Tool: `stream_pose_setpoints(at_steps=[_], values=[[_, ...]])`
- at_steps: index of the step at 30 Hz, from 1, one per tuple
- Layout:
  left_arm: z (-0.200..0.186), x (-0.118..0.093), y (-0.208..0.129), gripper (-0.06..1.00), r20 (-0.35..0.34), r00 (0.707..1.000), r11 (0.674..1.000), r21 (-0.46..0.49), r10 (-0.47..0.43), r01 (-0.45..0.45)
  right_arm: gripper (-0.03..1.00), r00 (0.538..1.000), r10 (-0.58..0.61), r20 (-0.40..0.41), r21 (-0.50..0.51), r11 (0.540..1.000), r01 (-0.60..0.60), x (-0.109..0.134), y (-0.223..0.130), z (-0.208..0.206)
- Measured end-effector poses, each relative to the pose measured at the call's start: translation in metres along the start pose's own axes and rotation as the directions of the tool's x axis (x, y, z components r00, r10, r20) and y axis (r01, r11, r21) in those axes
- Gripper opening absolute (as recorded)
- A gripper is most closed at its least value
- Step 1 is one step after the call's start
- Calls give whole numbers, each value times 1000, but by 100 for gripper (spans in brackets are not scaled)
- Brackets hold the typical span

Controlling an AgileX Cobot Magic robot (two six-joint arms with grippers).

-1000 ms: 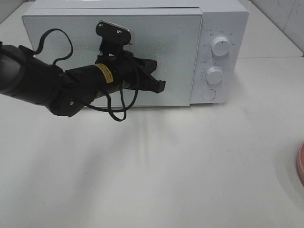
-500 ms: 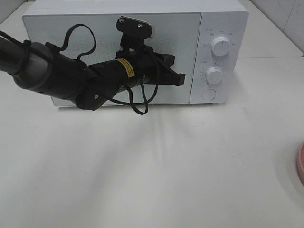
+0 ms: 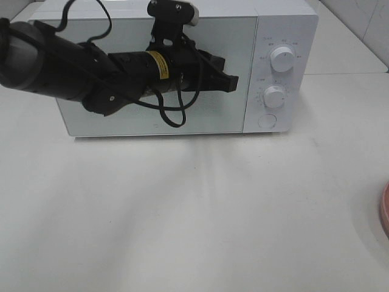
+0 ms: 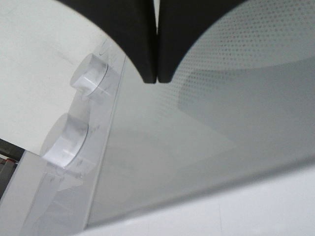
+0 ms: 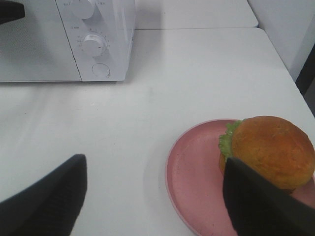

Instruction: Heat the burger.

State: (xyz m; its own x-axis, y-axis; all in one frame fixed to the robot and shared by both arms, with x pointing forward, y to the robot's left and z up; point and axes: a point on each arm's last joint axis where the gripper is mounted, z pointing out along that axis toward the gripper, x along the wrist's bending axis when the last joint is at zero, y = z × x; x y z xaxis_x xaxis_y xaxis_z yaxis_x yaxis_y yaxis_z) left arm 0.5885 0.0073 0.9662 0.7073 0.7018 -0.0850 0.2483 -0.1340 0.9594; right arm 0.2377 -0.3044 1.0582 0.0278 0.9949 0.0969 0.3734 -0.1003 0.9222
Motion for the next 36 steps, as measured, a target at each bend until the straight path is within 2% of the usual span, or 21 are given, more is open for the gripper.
stream_pose_setpoints(at_steps=[4, 5, 6, 9, 11, 12, 13, 14, 17, 19, 23, 25, 26, 27, 28, 30, 31, 32, 33, 35, 36], values=[[-7, -11, 11, 0, -3, 1000, 999, 45, 20, -19, 73, 1000, 0, 0, 0, 1000, 0, 0, 0, 0], [-12, -24, 15, 0, 4, 999, 995, 91, 38, -39, 73, 1000, 0, 0, 0, 1000, 0, 0, 0, 0], [-17, -34, 17, 5, 3, 998, 987, 151, 62, -61, 73, 1000, 0, 0, 0, 1000, 0, 0, 0, 0], [-20, -39, 18, 11, 5, 997, 981, 178, 74, -73, 73, 1000, 0, 0, 0, 1000, 0, 0, 0, 0], [-34, -58, 24, 46, 7, 994, 959, 265, 105, -104, 73, 1000, 0, 0, 0, 1000, 0, 0, 0, 0], [-34, -58, 24, 46, 7, 994, 959, 265, 105, -104, 73, 1000, 0, 0, 0, 1000, 0, 0, 0, 0], [-38, -62, 26, 57, 7, 994, 952, 285, 113, -110, 73, 1000, 0, 0, 0, 1000, 0, 0, 0, 0], [-44, -68, 28, 78, 2, 992, 939, 324, 124, -118, 73, 1000, 0, 0, 0, 1000, 0, 0, 0, 0], [-48, -71, 29, 85, 1, 992, 931, 343, 130, -122, 73, 1000, 0, 0, 0, 1000, 0, 0, 0, 0], [-61, -77, 34, 97, -18, 991, 906, 409, 132, -113, 73, 1000, 0, 0, 0, 1000, 0, 0, 0, 0], [-73, -77, 39, 99, -51, 994, 884, 463, 101, -66, 73, 1000, 0, 0, 0, 1000, 0, 0, 0, 0], [-87, -75, 42, 99, -89, 993, 849, 528, 72, -15, 73, 1000, 0, 0, 0, 1000, 0, 0, 0, 0], [-87, -75, 42, 99, -89, 993, 849, 528, 72, -15, 73, 1000, 0, 0, 0, 1000, 0, 0, 0, 0], [-96, -74, 43, 99, -113, 992, 817, 576, 60, 16, 73, 1000, 0, 0, 0, 1000, 0, 0, 0, 0], [-96, -74, 43, 99, -113, 992, 817, 576, 60, 16, 73, 1000, 0, 0, 0, 1000, 0, 0, 0, 0], [-111, -72, 43, 99, -148, 987, 756, 653, 60, 52, 73, 1000, 0, 0, 0, 1000, 0, 0, 0, 0], [-111, -72, 43, 99, -148, 987, 756, 653, 60, 52, 73, 1000, 0, 0, 0, 1000, 0, 0, 0, 0], [-121, -70, 41, 99, -172, 983, 702, 708, 66, 77, 73, 1000, 0, 0, 0, 1000, 0, 0, 0, 0], [-121, -70, 41, 99, -172, 983, 702, 708, 66, 77, 73, 1000, 0, 0, 0, 1000, 0, 0, 0, 0], [-134, -67, 39, 99, -204, 977, 625, 772, 66, 120, 73, 1000, 0, 0, 0, 1000, 0, 0, 0, 0], [-134, -67, 39, 99, -204, 977, 625, 772, 66, 120, 73, 1000, 0, 0, 0, 1000, 0, 0, 0, 0]])
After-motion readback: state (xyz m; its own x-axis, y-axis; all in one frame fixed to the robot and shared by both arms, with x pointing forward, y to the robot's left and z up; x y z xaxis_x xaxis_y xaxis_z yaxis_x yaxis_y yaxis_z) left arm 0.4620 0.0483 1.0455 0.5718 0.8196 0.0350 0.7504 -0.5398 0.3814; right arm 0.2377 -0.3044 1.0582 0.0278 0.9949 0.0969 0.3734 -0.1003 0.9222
